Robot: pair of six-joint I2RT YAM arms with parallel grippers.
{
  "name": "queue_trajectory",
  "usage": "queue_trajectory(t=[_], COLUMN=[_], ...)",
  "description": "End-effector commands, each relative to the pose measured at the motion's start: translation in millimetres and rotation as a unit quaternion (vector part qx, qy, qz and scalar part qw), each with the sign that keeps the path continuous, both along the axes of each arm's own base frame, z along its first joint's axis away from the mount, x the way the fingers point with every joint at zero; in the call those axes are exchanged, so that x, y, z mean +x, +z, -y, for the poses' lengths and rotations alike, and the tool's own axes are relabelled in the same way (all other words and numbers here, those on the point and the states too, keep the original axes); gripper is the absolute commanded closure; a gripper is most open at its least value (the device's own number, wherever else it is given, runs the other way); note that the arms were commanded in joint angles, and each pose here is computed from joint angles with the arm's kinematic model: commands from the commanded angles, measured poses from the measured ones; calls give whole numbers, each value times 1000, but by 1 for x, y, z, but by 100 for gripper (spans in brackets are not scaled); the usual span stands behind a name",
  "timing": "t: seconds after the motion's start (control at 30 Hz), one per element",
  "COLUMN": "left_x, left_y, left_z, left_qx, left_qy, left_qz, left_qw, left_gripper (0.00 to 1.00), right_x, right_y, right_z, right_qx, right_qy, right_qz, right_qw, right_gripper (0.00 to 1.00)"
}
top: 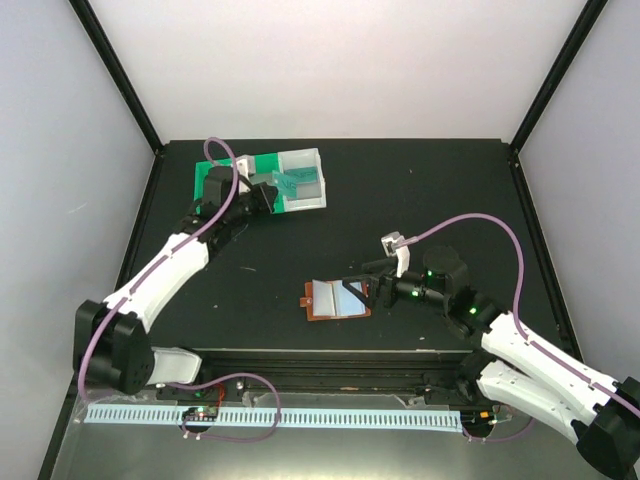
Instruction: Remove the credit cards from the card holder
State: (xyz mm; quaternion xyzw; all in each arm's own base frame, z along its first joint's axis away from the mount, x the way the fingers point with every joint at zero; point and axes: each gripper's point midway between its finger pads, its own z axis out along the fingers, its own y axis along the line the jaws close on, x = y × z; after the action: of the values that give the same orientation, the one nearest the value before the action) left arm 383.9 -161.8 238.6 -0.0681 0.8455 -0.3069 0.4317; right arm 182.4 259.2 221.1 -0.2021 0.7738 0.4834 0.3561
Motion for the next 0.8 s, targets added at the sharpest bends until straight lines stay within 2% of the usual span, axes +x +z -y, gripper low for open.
queue_trajectory(t=[0.0,0.3,0.77], left_x=[40,93,157], left_y=[16,-16,-64], left_z=[-3,12,12], left_qx=[6,-1,-4], left_qy=[27,35,102], left_qz=[30,-9,-64], left_qw=[999,999,993], left_gripper=[99,98,98], right_x=[3,4,6], right_y=[10,11,8], right_z=[0,1,0], right_qx=[11,4,-10], right_qy=[-9,-8,-6], right_qz=[11,19,16], right_qw=[1000,1000,1000], right_gripper=[0,0,0])
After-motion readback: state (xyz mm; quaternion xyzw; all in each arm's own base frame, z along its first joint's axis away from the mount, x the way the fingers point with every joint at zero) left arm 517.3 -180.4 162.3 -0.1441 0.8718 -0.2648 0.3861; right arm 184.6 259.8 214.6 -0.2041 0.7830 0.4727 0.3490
